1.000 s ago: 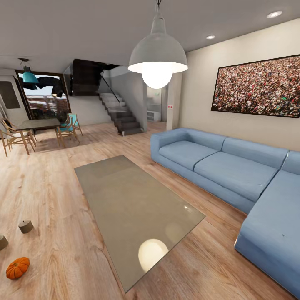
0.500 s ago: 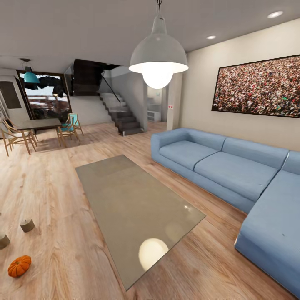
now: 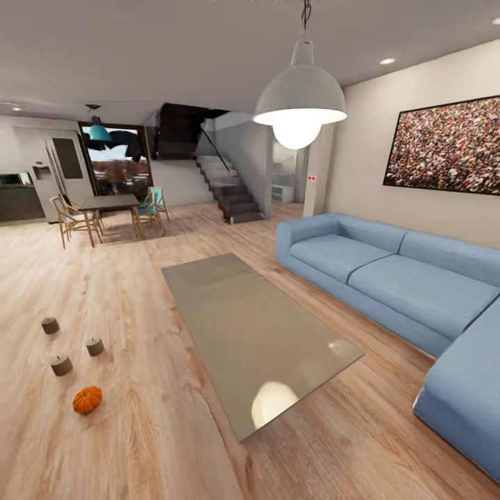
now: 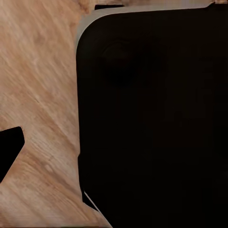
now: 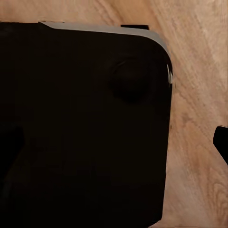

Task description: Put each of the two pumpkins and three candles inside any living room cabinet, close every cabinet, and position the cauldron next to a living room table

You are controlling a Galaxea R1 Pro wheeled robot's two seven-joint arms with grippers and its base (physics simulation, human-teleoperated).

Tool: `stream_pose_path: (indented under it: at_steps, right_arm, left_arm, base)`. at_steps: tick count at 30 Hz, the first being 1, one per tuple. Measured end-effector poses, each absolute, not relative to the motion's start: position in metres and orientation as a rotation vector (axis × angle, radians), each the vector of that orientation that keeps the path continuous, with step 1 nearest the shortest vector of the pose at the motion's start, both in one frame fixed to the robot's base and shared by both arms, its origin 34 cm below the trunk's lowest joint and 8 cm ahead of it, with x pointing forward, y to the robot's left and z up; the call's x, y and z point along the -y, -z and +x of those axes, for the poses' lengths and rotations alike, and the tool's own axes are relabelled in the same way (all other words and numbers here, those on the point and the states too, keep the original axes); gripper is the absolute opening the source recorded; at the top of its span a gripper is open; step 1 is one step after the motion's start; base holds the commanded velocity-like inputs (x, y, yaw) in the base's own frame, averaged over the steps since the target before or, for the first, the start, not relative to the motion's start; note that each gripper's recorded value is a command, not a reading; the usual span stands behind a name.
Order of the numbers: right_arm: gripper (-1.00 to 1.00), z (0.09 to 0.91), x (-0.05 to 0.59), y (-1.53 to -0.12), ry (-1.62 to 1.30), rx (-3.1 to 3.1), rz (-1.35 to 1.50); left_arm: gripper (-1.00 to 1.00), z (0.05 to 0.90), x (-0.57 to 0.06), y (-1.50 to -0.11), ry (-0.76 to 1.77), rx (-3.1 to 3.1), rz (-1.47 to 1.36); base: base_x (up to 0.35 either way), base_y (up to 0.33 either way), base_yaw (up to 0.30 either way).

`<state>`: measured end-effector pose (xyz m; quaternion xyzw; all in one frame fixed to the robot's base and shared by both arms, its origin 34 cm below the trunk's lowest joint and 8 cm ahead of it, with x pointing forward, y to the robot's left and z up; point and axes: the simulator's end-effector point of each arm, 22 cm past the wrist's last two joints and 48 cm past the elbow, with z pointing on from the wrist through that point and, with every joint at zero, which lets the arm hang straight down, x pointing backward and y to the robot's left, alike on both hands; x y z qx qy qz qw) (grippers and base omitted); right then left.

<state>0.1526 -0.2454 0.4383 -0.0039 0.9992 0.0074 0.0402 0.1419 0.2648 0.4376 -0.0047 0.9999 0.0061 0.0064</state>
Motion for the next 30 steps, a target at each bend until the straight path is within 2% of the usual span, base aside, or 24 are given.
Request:
stream_pose_path:
  at_steps: [30]
  right_arm:
    - [1.0,0.147,0.209,-0.439,-0.096,-3.073,-0.026]
  left_arm:
    - [1.0,0.149,-0.273,-0.438,-0.028,-3.089,-0.016]
  base:
    - [-0.237,0.218,0.247]
